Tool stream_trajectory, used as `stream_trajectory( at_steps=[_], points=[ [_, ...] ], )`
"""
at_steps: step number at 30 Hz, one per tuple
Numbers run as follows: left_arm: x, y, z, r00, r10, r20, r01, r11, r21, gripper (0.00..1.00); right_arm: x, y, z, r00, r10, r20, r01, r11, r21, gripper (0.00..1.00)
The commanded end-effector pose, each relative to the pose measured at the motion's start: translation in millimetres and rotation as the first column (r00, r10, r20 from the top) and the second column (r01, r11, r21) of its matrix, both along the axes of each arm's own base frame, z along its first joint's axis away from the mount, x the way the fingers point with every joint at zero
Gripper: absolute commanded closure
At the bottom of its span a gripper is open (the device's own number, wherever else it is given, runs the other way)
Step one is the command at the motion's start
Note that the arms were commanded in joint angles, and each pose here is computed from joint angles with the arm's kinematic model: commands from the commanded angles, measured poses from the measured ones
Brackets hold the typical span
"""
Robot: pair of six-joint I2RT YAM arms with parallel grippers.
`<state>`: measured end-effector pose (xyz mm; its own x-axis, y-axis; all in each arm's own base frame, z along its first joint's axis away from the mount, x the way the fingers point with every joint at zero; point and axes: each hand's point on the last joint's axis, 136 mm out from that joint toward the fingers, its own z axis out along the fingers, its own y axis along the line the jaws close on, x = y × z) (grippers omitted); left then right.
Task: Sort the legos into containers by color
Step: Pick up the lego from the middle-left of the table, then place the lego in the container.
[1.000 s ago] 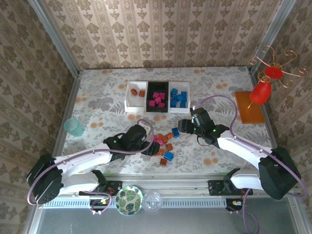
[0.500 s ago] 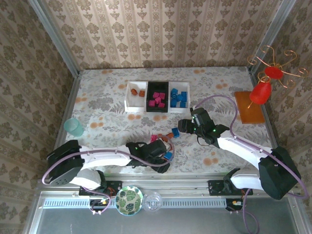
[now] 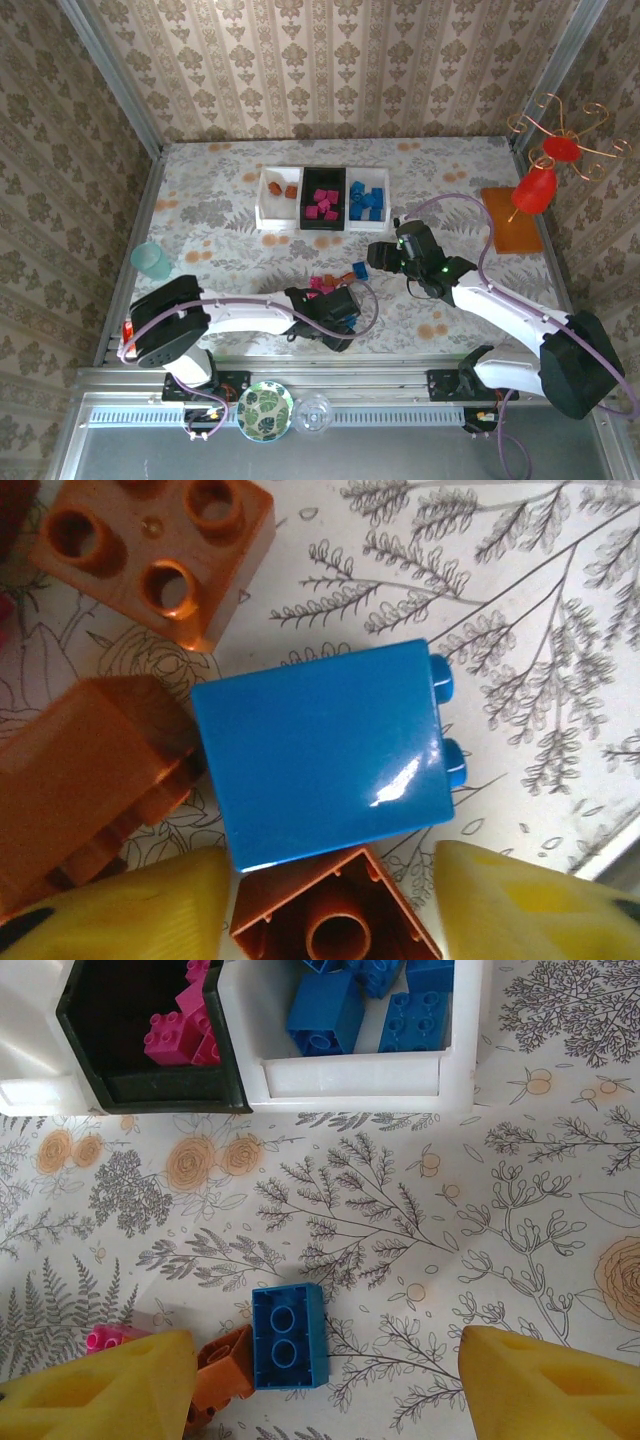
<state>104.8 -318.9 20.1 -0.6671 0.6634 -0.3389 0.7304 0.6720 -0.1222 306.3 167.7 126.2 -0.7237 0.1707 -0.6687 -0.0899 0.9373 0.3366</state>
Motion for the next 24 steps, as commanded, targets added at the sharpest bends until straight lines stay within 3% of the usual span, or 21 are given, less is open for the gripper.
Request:
stream_trajectory(
  at_steps=[1, 8, 13, 19, 24],
  points=[
    [1, 13, -5, 0.999, -0.013, 0.04, 0.01, 0.997, 0.08, 0.52, -4, -7, -5, 1.0, -0.014, -0.008, 0.014, 0.999, -0.031, 0.28],
    [2, 21, 9, 0.998, 0.011, 0.07, -0.014, 0.999, 0.046, 0.63, -2, -5, -7, 1.0, -0.013, -0.011, 0.012, 0.999, -0.032, 0.28],
    [19, 31, 57, 0.988, 0.09, 0.125, -0.077, 0.992, -0.104, 0.63, 1, -3, -10, 1.0, -0.011, -0.019, 0.011, 1.0, -0.026, 0.28],
    [100, 64, 116, 0.934, 0.31, 0.178, -0.247, 0.92, -0.304, 0.63, 2, 0, -14, 0.999, -0.009, -0.033, 0.008, 1.0, -0.021, 0.28],
    [188, 88, 149, 0.848, 0.478, 0.226, -0.368, 0.841, -0.397, 0.63, 3, -1, -18, 0.999, -0.012, -0.043, 0.011, 0.999, -0.035, 0.28]
  ],
)
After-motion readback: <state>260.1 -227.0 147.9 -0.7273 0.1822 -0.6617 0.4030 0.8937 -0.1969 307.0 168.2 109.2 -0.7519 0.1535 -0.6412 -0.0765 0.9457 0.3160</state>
